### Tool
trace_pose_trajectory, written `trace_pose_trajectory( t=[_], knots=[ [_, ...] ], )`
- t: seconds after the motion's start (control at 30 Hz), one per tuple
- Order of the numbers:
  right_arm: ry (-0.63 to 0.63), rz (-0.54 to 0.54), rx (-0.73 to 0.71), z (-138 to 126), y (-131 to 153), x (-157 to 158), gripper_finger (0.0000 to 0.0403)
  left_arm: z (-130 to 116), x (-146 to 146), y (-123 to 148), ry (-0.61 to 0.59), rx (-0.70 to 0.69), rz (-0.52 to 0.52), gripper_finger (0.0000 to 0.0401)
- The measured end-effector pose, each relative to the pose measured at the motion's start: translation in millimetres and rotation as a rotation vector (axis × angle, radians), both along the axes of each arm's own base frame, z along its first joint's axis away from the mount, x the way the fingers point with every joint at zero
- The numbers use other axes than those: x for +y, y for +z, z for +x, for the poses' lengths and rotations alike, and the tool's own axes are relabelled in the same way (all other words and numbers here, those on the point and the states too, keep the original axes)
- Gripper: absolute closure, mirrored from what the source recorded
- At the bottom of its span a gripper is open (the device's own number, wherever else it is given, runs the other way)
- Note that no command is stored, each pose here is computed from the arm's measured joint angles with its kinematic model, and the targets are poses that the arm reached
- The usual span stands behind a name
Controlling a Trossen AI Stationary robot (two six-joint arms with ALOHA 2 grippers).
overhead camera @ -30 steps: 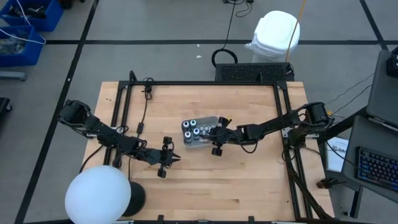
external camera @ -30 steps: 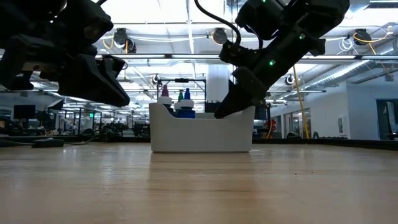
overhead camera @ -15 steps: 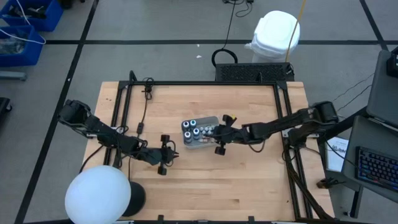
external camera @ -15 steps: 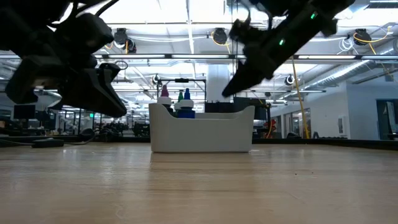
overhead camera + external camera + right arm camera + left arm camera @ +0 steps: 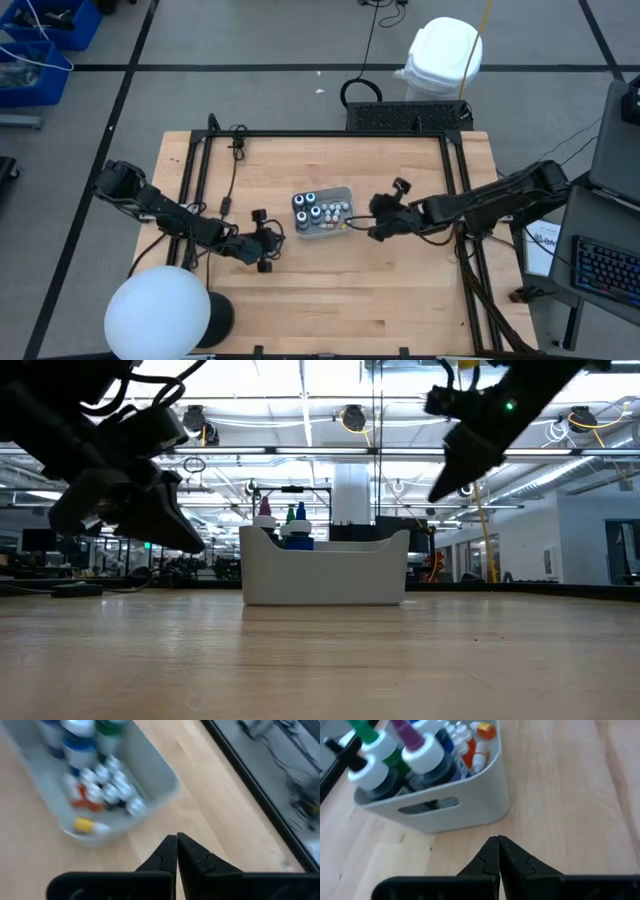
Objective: Pick & Place food coloring
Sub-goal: Adjust the gray bin
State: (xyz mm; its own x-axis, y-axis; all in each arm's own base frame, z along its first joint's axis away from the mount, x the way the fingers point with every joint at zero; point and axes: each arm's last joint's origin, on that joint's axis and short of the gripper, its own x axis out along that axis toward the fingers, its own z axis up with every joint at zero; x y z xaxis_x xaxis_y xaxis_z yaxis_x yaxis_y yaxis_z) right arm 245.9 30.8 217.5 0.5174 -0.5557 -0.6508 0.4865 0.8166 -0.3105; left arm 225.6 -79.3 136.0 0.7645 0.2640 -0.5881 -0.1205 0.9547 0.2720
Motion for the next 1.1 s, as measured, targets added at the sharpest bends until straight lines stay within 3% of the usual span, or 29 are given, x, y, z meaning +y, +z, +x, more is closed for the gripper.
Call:
trace_pose_trajectory(
  t=[0.3,0.5,0.67,0.87,1.1],
  knots=[
    [-0.126,0.041,0.042,-29.0,-35.1,-10.7,0.0402,-1.8,0.9,-1.8,0.052,0.003,-0.041,0.0397],
    [-0.172,0.079,-0.033,-38.4,-55.5,-18.9,0.0402,-2.8,7.5,-4.1,0.131,0.014,-0.06,0.0387],
    [-0.042,0.188,-0.127,-30.3,-68.5,-23.7,0.0402,-1.8,17.9,-6.1,0.2,0.028,-0.088,0.0397],
    [-0.044,0.181,-0.126,-24.9,-79.4,-30.9,0.0402,6.9,31.0,-1.1,0.282,-0.061,-0.146,0.0387],
    [0.07,0.209,-0.212,-4.9,-85.2,-33.5,0.0402,14.8,43.8,3.9,0.302,-0.123,-0.177,0.0392]
  ],
)
